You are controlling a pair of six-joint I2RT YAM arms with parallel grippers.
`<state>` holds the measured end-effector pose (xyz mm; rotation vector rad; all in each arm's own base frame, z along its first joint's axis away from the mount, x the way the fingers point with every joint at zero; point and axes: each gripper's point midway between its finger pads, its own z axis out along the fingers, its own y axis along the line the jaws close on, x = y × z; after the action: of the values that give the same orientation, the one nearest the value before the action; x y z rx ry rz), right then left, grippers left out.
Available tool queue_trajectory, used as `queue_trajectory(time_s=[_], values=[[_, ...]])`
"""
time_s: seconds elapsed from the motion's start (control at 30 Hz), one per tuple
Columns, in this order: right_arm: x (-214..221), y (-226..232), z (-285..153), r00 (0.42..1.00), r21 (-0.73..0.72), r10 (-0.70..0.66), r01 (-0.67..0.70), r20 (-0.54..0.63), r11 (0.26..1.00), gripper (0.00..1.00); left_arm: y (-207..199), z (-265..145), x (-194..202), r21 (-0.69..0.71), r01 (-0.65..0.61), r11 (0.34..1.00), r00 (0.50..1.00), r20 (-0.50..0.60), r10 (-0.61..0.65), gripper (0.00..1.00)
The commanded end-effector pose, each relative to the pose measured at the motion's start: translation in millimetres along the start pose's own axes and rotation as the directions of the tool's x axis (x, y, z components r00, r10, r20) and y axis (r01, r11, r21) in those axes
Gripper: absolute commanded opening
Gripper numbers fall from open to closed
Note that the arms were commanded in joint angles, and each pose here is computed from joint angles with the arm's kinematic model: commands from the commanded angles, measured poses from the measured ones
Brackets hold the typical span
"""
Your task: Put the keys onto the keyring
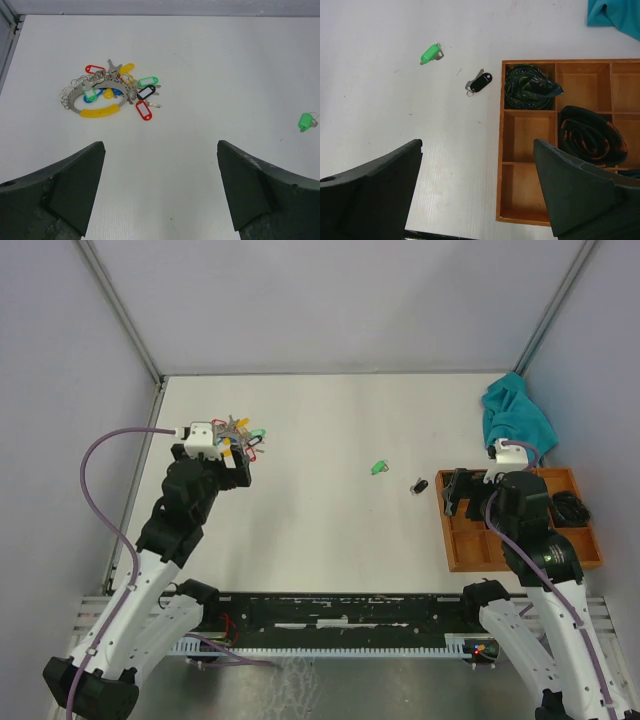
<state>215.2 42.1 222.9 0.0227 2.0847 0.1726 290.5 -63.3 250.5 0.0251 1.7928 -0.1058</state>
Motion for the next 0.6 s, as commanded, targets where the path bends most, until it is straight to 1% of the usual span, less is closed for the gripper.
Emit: queue_trajectory(time_s=[0.0,0.37,0.47,0.57], values=[[-24,4,-7,0.996,-0.019,-0.007,0.009,0.091,1.000,1.00,0,3,-13,0.006,-0.023,1.000,0.999,0.046,0.023,0.99],[-23,6,-4,0.997,-0.027,-0.004,0.007,0.082,1.000,1.00,-3,16,0,0.003,-0.027,1.000,1.000,-0.013,0.027,0.99],[-22,7,-5,0.997,-0.035,-0.006,0.009,0.082,0.999,1.00,-4,25,1,0.000,-0.025,1.000,0.999,-0.041,0.024,0.99],[-22,10,-5,0.996,-0.051,-0.007,0.011,0.085,0.999,1.00,-4,40,7,-0.002,-0.025,1.000,0.995,-0.101,0.025,0.99]])
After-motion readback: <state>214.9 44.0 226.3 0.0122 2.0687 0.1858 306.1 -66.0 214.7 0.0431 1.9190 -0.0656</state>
